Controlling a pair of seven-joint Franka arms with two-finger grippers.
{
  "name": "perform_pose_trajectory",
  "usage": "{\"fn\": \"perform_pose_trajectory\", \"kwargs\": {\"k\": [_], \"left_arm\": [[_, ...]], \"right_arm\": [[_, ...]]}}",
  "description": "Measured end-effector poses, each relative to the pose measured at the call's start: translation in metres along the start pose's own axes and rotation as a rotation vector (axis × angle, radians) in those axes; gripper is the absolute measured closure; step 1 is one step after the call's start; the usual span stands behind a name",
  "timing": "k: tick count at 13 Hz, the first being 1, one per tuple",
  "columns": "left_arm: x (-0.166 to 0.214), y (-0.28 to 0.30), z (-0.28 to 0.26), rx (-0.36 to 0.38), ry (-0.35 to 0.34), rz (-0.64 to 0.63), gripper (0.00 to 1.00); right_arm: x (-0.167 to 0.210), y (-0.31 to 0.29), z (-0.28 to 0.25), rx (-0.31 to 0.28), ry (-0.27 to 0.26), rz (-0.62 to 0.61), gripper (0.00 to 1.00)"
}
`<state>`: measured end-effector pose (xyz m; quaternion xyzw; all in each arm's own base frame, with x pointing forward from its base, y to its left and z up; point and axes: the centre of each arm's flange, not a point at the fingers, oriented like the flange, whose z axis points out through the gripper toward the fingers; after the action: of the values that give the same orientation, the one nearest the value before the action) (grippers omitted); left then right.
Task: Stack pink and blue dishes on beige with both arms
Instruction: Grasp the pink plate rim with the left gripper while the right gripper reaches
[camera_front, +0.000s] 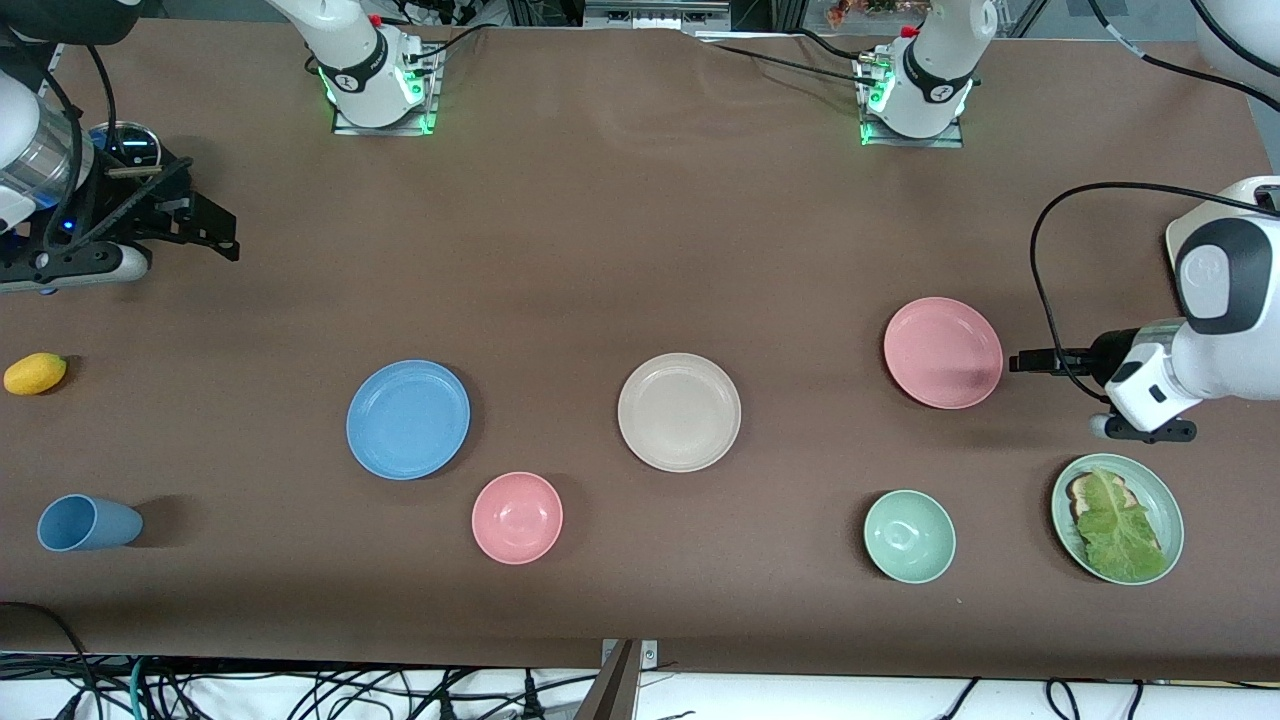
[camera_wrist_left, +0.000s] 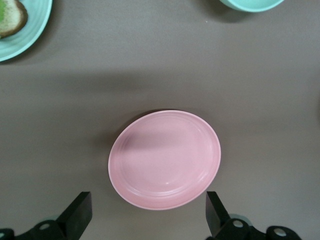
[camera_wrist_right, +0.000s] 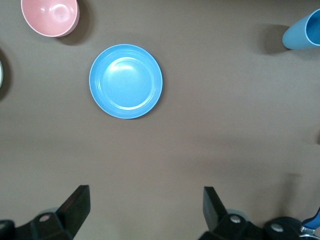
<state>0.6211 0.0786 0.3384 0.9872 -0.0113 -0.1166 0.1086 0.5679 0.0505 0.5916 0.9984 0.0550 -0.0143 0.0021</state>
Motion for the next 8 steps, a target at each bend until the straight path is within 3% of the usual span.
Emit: {"fn": "perform_pose_trajectory", "kwargs": {"k": [5, 8], "left_arm": [[-0.036, -0.067, 0.045, -0.06, 0.063, 0.04, 0.0], [-0.047, -0.08, 0.072, -0.085, 0.093, 0.044, 0.0]], "right_arm": [[0.023, 0.01, -0.009, 0.0, 0.044, 0.015, 0.0], [0.042, 0.015, -0.011, 0.001, 0.029, 0.023, 0.0]]}}
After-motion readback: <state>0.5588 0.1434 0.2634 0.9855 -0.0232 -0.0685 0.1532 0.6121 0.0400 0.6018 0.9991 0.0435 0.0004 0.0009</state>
